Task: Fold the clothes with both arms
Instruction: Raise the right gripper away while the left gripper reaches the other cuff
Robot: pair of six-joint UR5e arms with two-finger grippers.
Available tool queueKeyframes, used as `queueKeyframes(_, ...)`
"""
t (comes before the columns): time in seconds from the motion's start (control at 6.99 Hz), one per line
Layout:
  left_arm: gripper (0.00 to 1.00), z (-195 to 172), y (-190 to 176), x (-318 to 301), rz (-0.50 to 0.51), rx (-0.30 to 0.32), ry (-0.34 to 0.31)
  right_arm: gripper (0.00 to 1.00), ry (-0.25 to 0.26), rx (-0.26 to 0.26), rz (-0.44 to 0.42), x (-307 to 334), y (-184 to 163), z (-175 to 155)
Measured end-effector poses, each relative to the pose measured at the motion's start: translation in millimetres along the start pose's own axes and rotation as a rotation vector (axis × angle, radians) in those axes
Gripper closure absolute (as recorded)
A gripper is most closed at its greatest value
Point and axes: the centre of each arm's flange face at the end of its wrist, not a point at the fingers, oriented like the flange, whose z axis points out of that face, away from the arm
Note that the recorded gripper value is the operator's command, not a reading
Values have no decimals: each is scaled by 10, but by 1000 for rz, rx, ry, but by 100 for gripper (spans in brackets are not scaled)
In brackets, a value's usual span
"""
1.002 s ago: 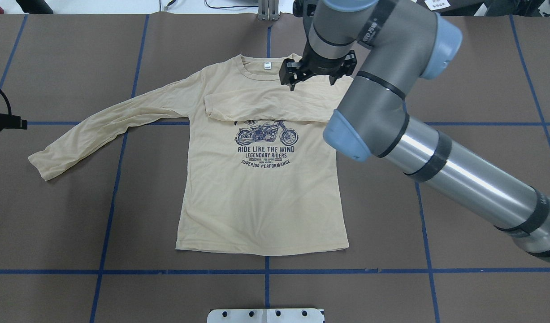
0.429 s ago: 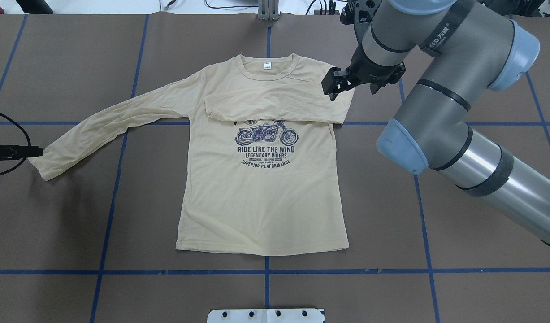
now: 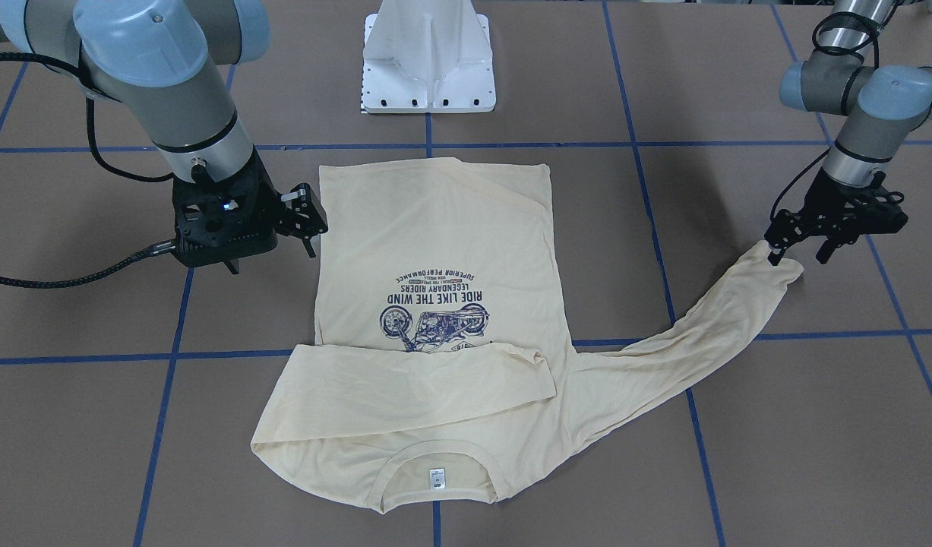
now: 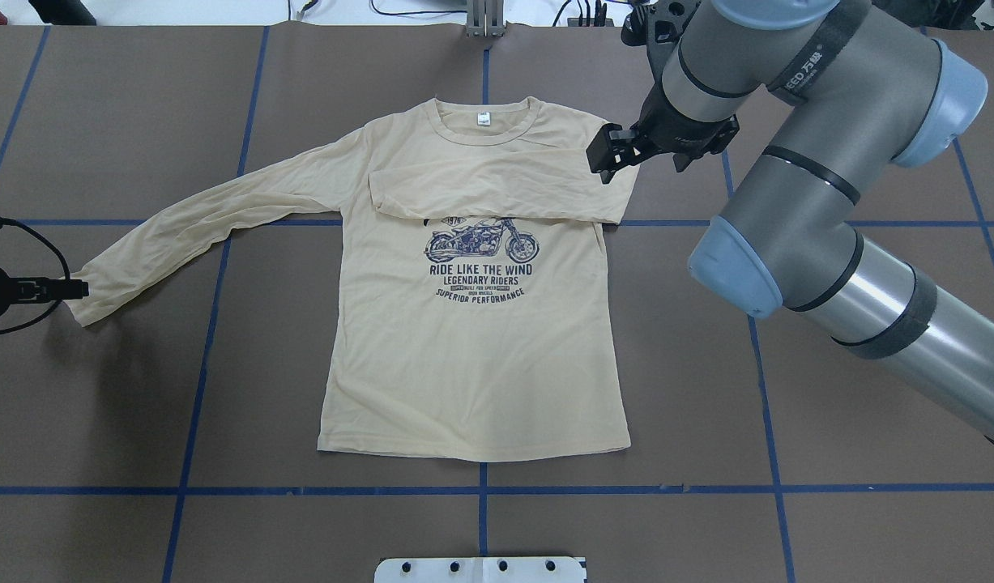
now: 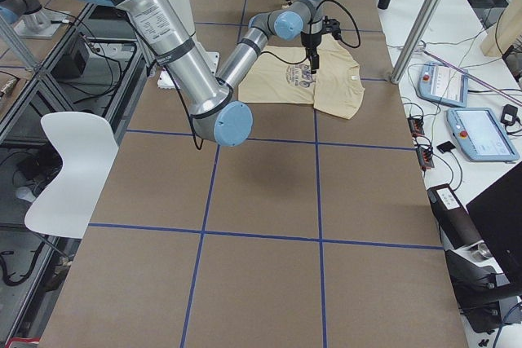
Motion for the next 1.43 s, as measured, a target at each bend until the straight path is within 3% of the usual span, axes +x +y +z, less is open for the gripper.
queueKeyframes(0.29,17,45,40,76,11,-11,6,0,1,-2,1,10,5,9)
queueKeyframes(0.57,26,64,28,105,14,-12,7,0,1,-1,0,12,5,10)
queueKeyframes(0.86,52,74,17,125,15,-13,9,0,1,1,1,11,0,4)
queueKeyframes(1.14,93,90,-18,179,13,-16,6,0,4,2,3,29,-11,4)
queueKeyframes(1.29,100,96,-53,239,12,-16,10,0,6,3,5,45,-19,8)
queueKeyframes(1.43,100,90,-79,290,13,-15,16,0,9,2,6,69,-28,17)
